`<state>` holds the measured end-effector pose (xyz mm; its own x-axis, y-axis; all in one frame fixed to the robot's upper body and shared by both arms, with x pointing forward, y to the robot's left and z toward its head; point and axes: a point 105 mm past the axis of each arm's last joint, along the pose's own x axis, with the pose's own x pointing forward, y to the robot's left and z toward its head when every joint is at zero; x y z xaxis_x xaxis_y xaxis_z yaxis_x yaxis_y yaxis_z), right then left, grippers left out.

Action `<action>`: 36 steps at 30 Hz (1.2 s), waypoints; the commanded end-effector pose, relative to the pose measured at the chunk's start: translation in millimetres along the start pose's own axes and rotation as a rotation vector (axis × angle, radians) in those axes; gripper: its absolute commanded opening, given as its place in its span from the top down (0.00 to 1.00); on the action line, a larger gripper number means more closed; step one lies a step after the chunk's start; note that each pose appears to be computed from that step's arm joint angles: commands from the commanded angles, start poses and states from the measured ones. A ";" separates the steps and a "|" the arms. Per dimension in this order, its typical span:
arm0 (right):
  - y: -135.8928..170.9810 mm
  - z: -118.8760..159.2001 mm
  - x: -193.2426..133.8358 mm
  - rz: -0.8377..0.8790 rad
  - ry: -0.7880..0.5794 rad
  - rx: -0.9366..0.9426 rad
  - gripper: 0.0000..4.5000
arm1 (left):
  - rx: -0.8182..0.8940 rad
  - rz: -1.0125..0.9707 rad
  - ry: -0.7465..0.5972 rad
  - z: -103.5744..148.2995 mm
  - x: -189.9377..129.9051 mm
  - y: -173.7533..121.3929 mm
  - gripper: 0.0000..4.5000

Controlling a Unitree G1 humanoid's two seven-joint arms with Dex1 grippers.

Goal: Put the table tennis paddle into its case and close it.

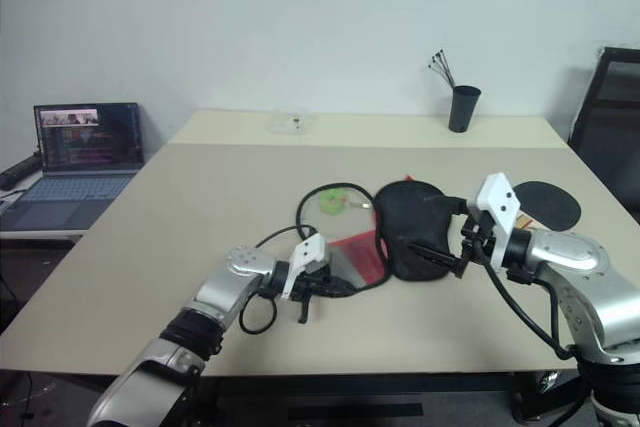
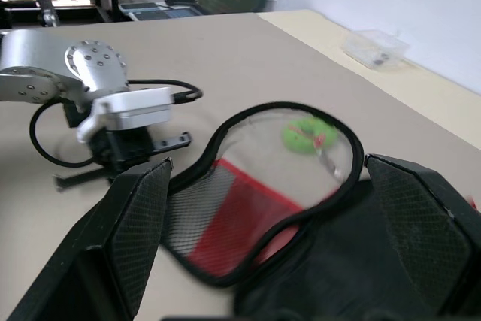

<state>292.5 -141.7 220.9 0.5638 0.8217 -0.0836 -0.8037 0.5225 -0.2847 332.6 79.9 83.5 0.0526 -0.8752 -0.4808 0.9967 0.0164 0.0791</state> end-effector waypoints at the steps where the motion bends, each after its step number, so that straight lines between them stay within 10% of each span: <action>1: -1.2 14.0 -4.6 -0.020 -0.030 -0.046 0.00 | 0.102 0.015 0.064 -2.9 -13.4 9.6 1.00; 12: -0.9 10.9 2.7 -0.011 -0.032 -0.035 0.00 | 0.162 0.207 0.051 -12.2 -30.3 39.2 1.00; 26: -5.3 -11.0 7.3 -0.040 0.046 0.087 0.00 | 0.322 0.293 0.030 -11.2 -57.6 37.7 0.01; 36: -50.2 -60.4 7.6 -0.344 0.204 0.215 0.00 | 0.145 0.413 -0.252 22.3 -84.4 27.9 0.01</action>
<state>339.7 -168.4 162.2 0.7669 0.5884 -0.2562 -0.6228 0.7787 -0.0759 353.3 137.2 122.7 0.3669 -0.9016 -0.2290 0.9009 0.2830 0.3290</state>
